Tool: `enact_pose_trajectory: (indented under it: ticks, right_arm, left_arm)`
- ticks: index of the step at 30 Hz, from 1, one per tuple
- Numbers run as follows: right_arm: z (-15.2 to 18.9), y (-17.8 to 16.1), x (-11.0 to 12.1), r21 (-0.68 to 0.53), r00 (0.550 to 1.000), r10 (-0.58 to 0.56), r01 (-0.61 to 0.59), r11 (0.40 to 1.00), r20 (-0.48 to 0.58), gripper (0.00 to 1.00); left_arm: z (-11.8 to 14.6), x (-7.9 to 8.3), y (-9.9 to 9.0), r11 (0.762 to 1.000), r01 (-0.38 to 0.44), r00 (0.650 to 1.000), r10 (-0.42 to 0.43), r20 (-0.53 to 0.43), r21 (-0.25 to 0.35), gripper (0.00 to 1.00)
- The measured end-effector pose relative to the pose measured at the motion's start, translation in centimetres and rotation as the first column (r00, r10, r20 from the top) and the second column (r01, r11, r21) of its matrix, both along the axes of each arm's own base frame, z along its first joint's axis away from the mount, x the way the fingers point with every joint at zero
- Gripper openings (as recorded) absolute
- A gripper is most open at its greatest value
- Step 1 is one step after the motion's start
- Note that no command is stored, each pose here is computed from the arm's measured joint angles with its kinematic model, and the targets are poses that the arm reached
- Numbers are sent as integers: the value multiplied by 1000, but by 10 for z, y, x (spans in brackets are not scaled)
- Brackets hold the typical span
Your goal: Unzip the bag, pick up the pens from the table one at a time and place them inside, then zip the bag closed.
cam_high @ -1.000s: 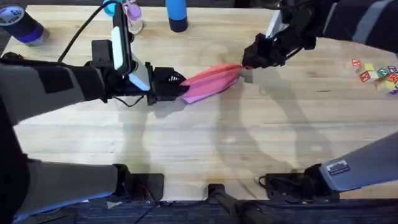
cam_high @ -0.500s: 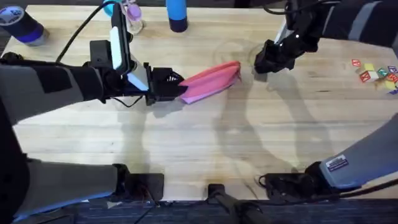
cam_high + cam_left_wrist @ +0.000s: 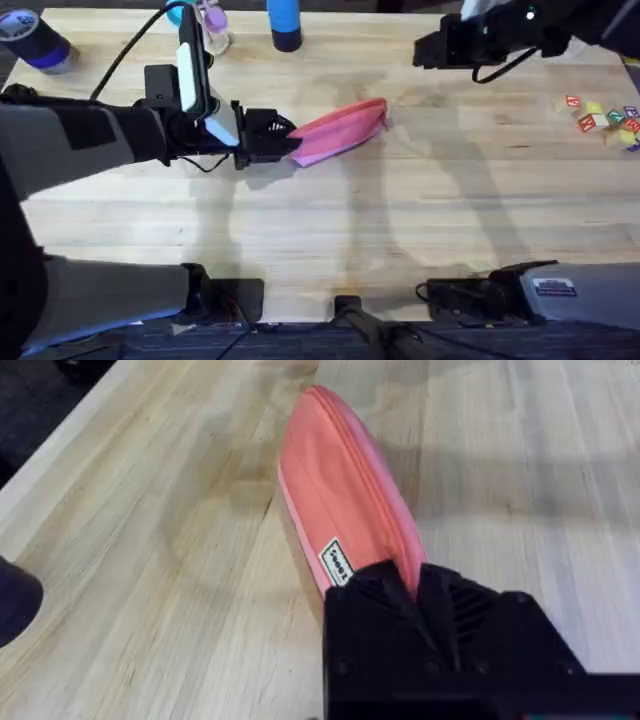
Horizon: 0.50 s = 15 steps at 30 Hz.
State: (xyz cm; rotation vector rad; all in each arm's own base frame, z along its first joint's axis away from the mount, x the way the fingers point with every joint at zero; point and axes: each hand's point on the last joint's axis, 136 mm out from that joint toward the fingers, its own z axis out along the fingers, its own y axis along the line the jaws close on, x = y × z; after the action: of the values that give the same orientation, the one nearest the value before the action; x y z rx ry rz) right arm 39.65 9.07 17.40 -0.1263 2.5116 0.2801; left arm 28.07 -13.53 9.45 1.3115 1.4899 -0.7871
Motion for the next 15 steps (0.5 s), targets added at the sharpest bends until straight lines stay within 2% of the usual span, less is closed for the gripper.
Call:
enact_pose_trajectory:
  ticks: [1,6,8,11,13,14,15]
  right_arm:
    - [3,5,-2,-6,1000,22,-22,1000,11,257]
    - [8,24,-8,-31,993,112,-111,993,32,954]
    - [8,28,-10,-34,991,128,-127,991,33,992]
    - [8,33,-11,-35,989,141,-140,989,32,996]
    - [8,34,-12,-37,989,147,-146,989,33,997]
    - [8,34,-12,-38,988,149,-148,988,33,997]
    - [8,34,-12,-39,988,150,-148,988,33,997]
  left_arm:
    - [0,0,0,1000,0,1000,0,0,0,42]
    - [0,0,0,1000,0,1000,0,0,0,42]
    - [0,0,0,1000,0,1000,0,0,0,42]
    - [0,0,0,1000,0,1000,0,0,0,44]
    - [0,0,0,1000,0,1000,0,1,0,90]
    - [0,0,0,1000,2,1000,-2,2,-2,210]
    - [1,0,0,1000,2,1000,-2,1,-4,377]
